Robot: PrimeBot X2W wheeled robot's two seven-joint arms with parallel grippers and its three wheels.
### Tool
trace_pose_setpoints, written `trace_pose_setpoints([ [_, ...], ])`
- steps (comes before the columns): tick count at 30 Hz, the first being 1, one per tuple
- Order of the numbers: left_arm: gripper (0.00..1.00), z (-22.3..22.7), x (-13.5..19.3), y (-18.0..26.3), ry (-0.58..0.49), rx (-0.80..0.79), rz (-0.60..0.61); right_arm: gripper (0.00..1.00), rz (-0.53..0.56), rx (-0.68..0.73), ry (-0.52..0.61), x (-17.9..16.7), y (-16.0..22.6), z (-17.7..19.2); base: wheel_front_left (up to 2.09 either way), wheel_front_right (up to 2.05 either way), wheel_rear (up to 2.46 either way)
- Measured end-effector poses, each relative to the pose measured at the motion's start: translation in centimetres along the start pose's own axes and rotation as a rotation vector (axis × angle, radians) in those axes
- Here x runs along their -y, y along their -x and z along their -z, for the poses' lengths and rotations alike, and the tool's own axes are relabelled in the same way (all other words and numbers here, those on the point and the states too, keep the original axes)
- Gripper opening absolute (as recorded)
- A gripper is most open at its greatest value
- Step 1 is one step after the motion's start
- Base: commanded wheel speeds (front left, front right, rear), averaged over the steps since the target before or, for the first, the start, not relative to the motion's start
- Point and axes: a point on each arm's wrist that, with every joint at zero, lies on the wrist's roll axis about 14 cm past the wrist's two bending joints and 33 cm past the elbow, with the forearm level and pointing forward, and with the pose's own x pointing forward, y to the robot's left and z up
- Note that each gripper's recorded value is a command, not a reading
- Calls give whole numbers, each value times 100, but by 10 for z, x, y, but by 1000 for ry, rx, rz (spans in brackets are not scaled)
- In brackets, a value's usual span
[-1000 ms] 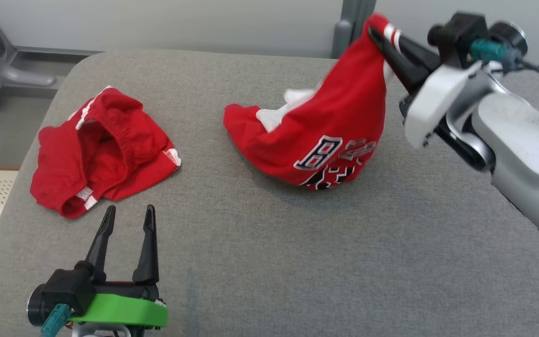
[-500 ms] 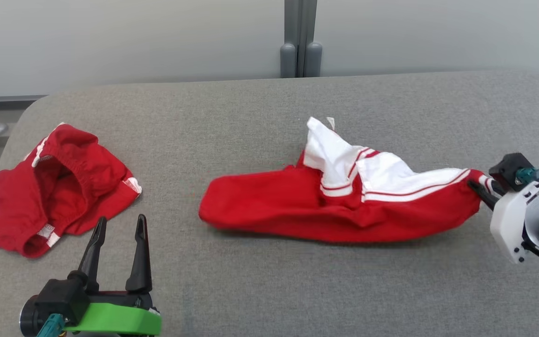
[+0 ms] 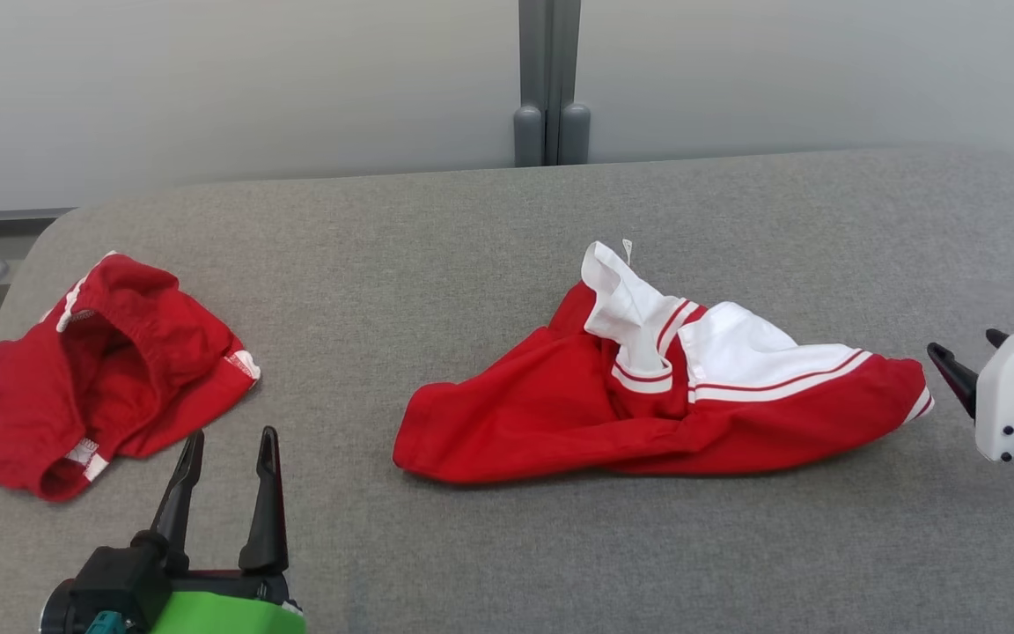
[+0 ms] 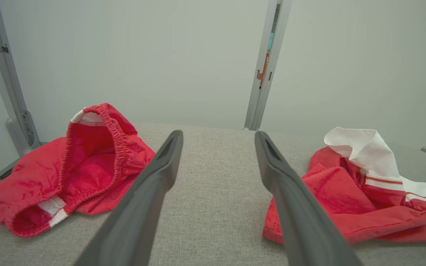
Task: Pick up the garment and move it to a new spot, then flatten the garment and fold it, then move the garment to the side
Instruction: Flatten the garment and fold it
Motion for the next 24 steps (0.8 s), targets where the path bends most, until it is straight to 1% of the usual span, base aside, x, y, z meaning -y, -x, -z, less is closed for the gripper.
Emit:
trace_pose_setpoints([
  [1,100,0,0,0,0,-1,0,100,-1,-14,-42,-3,-3,1,0,0,0],
  [2,100,3,1,-5,0,-8,6,100,-28,-86,-168,-23,-24,-3,0,0,0],
  [9,100,6,-1,-15,-11,-17,9,100,-26,-273,-249,-38,-56,2,0,0,0],
  [14,100,8,-11,-14,-22,-27,-17,100,-42,-355,-241,-51,-77,1,0,0,0],
  [15,100,9,-16,-14,-28,-32,-31,100,-58,-389,-239,-59,-84,6,0,0,0],
  [21,100,15,-30,-14,-39,-55,-71,100,-95,-494,-214,-74,-101,28,0,0,0],
  [24,100,19,-36,-13,-45,-71,-86,100,-115,-528,-164,-81,-107,38,0,0,0],
])
